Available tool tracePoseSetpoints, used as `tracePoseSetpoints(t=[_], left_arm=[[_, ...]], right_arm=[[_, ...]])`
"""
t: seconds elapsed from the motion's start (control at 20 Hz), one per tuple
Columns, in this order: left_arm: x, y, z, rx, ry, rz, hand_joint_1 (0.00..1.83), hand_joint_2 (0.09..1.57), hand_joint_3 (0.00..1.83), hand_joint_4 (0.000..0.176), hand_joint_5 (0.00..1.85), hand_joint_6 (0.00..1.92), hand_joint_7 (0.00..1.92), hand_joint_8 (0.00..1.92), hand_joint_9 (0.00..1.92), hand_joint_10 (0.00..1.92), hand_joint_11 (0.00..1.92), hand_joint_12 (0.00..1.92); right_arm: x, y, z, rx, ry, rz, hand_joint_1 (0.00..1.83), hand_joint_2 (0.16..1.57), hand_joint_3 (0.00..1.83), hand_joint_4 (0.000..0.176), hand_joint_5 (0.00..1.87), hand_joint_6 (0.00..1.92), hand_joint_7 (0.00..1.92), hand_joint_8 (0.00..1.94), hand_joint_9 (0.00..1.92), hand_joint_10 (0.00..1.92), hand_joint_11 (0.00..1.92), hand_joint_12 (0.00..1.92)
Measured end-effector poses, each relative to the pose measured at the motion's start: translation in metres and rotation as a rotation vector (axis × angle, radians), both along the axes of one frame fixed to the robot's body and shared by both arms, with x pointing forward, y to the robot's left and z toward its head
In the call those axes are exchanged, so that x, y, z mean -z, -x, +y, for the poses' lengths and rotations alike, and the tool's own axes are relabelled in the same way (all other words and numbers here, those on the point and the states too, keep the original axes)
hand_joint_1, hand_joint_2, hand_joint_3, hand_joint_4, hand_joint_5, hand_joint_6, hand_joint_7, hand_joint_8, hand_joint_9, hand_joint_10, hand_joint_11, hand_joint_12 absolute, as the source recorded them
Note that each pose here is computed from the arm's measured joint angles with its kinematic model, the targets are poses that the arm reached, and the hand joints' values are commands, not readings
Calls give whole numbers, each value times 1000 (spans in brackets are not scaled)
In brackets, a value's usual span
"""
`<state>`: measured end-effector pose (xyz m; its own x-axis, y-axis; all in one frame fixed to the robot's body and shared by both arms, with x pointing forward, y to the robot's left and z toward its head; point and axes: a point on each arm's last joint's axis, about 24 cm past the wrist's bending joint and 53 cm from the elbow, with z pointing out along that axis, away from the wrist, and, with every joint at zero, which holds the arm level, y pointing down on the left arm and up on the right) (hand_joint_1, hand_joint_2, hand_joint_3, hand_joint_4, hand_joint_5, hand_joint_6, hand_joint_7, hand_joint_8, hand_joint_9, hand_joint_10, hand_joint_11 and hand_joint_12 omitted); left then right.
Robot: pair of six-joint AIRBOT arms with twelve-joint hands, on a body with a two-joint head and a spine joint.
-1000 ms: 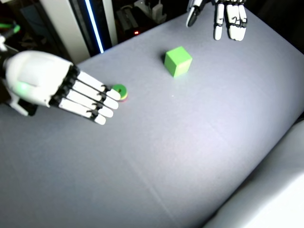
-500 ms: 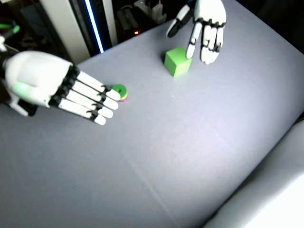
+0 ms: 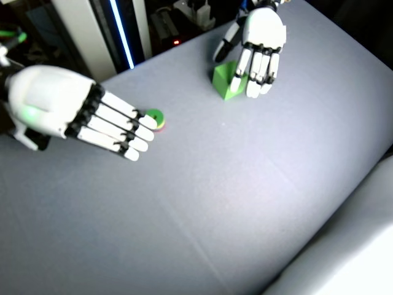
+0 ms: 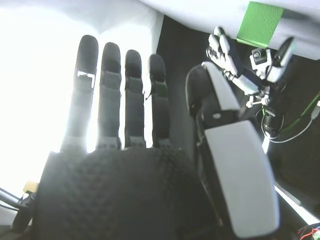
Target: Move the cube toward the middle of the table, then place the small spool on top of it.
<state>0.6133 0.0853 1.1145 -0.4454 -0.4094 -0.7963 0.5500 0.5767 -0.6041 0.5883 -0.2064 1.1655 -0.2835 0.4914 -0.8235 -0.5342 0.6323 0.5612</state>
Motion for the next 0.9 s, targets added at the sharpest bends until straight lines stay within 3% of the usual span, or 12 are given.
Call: tracePoseSetpoints(t=[0.05, 0.1, 0.15, 0.2, 0.25, 0.3, 0.45, 0.55, 0.6, 0.65, 0.75, 0.9], left_arm=[[0, -1, -1, -2, 4, 3, 898, 952, 0, 8, 691, 20, 794, 42, 613, 1127, 487, 1647], [-1, -2, -3, 0, 10, -1, 945, 1010, 0, 0, 784, 12, 781, 334, 618, 1364, 556, 1713], [-3, -3, -4, 2, 11, -5, 1029, 1029, 1, 0, 858, 4, 720, 686, 690, 1423, 668, 1702], [-4, -4, -4, 1, 16, -4, 1200, 1126, 22, 0, 850, 754, 890, 1173, 842, 1350, 776, 1659], [-5, -4, -4, -1, 21, -3, 1241, 1151, 0, 0, 844, 937, 951, 1218, 921, 1217, 808, 1550], [-7, -5, -5, 0, 26, -6, 1262, 1134, 0, 0, 903, 853, 996, 1198, 1009, 1015, 894, 1401], [-11, -11, -2, -8, 44, -6, 1257, 1144, 0, 0, 921, 816, 944, 1293, 1002, 1085, 940, 1480], [-22, -22, -2, -21, 62, -28, 1215, 1192, 4, 0, 784, 1100, 880, 1361, 872, 1209, 823, 1597], [-34, -31, -2, -32, 84, -54, 1207, 1198, 0, 0, 763, 1157, 883, 1331, 840, 1154, 740, 1543], [-44, -37, -3, -36, 100, -77, 1202, 1196, 0, 0, 780, 1130, 877, 1326, 831, 1072, 682, 1482], [-60, -53, -9, -46, 124, -111, 1220, 1176, 0, 0, 856, 989, 888, 1329, 885, 1022, 751, 1467], [-72, -76, -21, -56, 134, -112, 1255, 1150, 0, 0, 970, 716, 901, 1364, 840, 1147, 659, 1607]], right_arm=[[0, 0, 0, 0, 0, -1, 703, 1380, 1, 0, 512, 0, 469, 0, 520, 2, 357, 634], [0, 0, 0, -2, 0, -1, 748, 1374, 0, 0, 520, 3, 477, 3, 524, 3, 356, 634], [0, 1, 1, -4, 1, -1, 756, 1371, 0, 0, 523, 4, 482, 4, 530, 5, 361, 636], [0, 1, 1, -4, 1, -1, 737, 1374, 0, 0, 522, 2, 482, 3, 527, 3, 354, 626], [0, 0, 0, -2, 1, -1, 735, 1376, 0, 0, 518, 0, 481, 2, 526, 2, 350, 620], [0, 0, 0, 0, 0, -1, 783, 1362, 0, 0, 531, 0, 493, 0, 532, 1, 372, 571], [0, 1, 1, -4, 1, -1, 782, 1359, 0, 0, 539, 3, 500, 3, 527, 3, 358, 553], [0, 0, 0, -3, 3, -2, 728, 1368, 3, 0, 523, 0, 486, 0, 527, 1, 382, 559], [0, 0, 0, -2, 2, -3, 762, 1362, 0, 0, 531, 3, 492, 2, 531, 2, 383, 568], [0, 0, 0, -2, 2, -3, 742, 1364, 1, 0, 528, 1, 487, 0, 524, 1, 378, 572], [0, 0, 0, -3, 3, -3, 749, 1365, 0, 0, 536, 3, 492, 2, 523, 1, 366, 568], [0, -1, -1, -2, 4, -4, 750, 1362, 0, 0, 542, 4, 494, 2, 533, 5, 380, 573]])
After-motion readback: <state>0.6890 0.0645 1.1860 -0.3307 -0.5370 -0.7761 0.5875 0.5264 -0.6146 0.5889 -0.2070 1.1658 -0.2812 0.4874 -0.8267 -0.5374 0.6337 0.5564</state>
